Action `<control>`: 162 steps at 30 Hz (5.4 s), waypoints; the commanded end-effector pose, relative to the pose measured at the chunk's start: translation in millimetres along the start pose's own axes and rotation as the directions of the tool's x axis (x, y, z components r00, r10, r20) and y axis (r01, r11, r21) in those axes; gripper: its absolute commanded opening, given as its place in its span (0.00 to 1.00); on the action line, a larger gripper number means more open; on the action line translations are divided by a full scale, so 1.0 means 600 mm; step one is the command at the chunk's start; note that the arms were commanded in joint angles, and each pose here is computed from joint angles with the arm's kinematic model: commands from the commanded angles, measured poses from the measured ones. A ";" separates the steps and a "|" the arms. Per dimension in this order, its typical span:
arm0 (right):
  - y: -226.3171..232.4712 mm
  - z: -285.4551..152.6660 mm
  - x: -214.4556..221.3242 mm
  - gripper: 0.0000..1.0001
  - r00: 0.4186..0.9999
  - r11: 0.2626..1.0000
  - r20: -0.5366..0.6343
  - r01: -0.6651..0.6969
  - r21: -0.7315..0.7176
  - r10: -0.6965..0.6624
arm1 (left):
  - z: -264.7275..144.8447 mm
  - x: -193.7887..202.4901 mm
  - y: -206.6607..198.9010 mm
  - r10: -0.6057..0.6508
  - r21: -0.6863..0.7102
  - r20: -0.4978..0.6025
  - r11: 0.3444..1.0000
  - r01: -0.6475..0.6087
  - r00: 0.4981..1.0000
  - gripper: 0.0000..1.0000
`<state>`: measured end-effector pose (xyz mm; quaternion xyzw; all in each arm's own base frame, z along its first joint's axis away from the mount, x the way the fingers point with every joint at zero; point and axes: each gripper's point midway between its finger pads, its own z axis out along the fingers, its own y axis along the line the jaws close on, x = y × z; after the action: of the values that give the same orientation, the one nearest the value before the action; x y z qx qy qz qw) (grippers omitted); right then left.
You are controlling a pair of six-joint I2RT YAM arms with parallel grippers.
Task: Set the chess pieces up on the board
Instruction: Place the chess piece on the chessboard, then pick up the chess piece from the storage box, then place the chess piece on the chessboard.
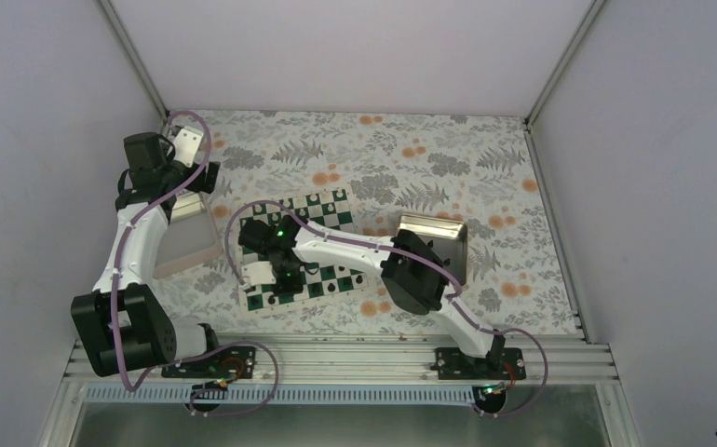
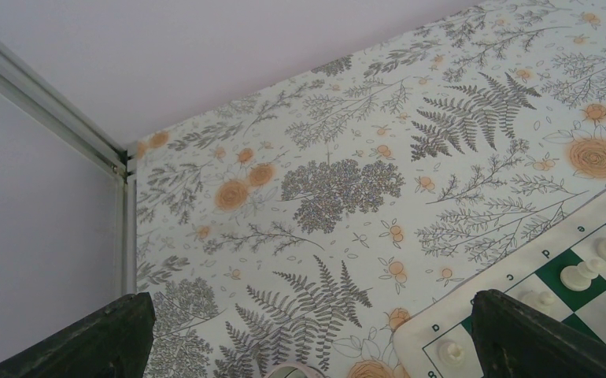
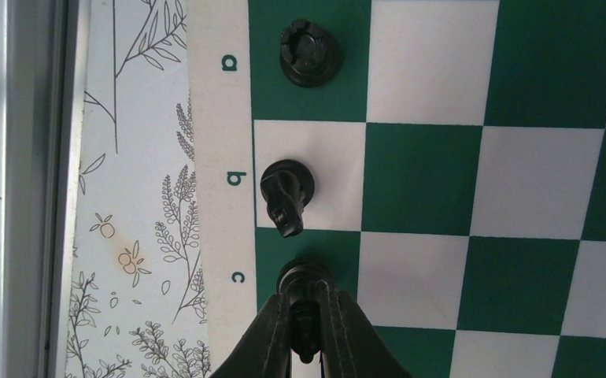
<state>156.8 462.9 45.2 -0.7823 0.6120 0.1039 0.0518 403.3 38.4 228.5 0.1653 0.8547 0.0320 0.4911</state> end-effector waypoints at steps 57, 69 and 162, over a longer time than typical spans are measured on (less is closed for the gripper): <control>-0.077 -0.203 0.515 0.35 0.724 0.713 0.038 -0.686 0.144 0.689 | 0.003 0.002 0.007 0.014 -0.014 -0.005 1.000 -0.015 1.000 1.00; -0.025 -0.168 0.484 0.39 0.742 0.738 0.003 -0.668 0.096 0.671 | 0.002 0.002 0.004 0.012 -0.004 -0.002 1.000 -0.012 1.000 1.00; 0.014 -0.095 0.051 0.08 0.998 0.998 0.014 -0.059 0.021 0.058 | 0.001 -0.001 0.000 0.009 0.009 0.001 1.000 -0.009 1.000 1.00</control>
<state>167.9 414.8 103.2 -0.7559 0.6448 0.0896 0.0689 403.9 40.2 225.9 0.1639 0.8569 0.0357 0.4874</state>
